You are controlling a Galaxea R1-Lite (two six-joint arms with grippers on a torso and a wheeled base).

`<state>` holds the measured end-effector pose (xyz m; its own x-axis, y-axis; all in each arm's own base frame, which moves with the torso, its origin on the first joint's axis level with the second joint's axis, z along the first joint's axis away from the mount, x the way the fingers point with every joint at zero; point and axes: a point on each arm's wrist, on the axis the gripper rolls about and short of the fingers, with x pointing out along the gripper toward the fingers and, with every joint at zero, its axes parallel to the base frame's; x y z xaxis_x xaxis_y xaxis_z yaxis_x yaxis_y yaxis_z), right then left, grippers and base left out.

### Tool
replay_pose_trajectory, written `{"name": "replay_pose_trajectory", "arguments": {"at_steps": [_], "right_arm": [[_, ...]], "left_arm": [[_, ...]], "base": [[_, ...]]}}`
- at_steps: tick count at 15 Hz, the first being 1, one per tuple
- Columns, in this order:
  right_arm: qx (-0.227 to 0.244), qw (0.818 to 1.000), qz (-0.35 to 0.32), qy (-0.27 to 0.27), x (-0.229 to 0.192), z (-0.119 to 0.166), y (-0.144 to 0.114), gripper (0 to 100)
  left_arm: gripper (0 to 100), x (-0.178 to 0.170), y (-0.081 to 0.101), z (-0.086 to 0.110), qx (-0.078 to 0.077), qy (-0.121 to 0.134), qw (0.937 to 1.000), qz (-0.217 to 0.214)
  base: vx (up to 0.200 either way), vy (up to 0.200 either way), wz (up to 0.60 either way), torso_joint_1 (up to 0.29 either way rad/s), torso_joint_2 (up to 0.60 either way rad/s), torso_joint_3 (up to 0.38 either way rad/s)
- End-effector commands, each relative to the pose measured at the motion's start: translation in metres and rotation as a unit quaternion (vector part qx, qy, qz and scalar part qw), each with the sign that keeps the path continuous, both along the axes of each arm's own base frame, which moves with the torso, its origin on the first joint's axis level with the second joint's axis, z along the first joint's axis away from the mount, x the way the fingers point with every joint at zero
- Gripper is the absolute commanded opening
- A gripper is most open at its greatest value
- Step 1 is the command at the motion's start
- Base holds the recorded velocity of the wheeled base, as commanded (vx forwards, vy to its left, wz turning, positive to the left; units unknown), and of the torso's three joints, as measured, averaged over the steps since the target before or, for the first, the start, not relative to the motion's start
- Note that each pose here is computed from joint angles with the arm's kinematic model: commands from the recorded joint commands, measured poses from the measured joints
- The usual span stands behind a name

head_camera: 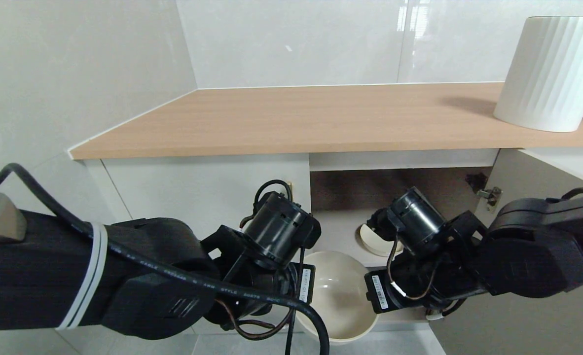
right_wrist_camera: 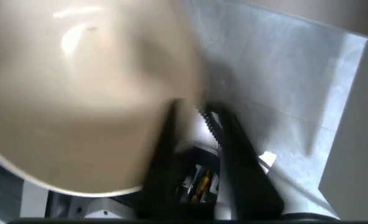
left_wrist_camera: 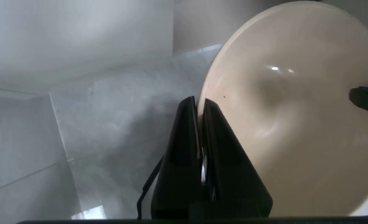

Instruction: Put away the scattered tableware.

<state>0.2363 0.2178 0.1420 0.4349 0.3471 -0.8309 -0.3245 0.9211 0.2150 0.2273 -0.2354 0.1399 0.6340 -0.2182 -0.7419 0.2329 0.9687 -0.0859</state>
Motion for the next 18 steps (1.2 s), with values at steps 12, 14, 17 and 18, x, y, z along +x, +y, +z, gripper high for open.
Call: {"name": "replay_pose_trajectory", "arguments": {"at_steps": [12,14,17,18], "right_arm": [[-0.006,1.0,-0.01,0.009,0.003,-0.006,0.0,0],[-0.007,0.998,-0.057,0.017,0.024,-0.02,-0.006,0],[-0.002,0.982,-0.186,-0.002,0.072,-0.053,-0.016,0],[-0.004,0.978,-0.207,-0.008,0.08,-0.058,-0.018,0]], "left_arm": [[100,0.001,0.002,-0.002,0.014,-0.009,0.9998,0.012],[100,0.001,0.001,-0.003,0.016,-0.007,0.9998,0.013],[100,0.0,0.002,0.0,0.012,-0.01,0.9998,0.013],[100,0.0,0.002,0.0,0.012,-0.011,0.9998,0.013]], "base": [[0.0,0.0,0.0,0.0,0.0,0.0],[0.0,0.0,0.0,0.0,0.0,0.0],[0.0,0.0,0.0,0.0,0.0,0.0],[0.0,0.0,0.0,0.0,0.0,0.0]]}}
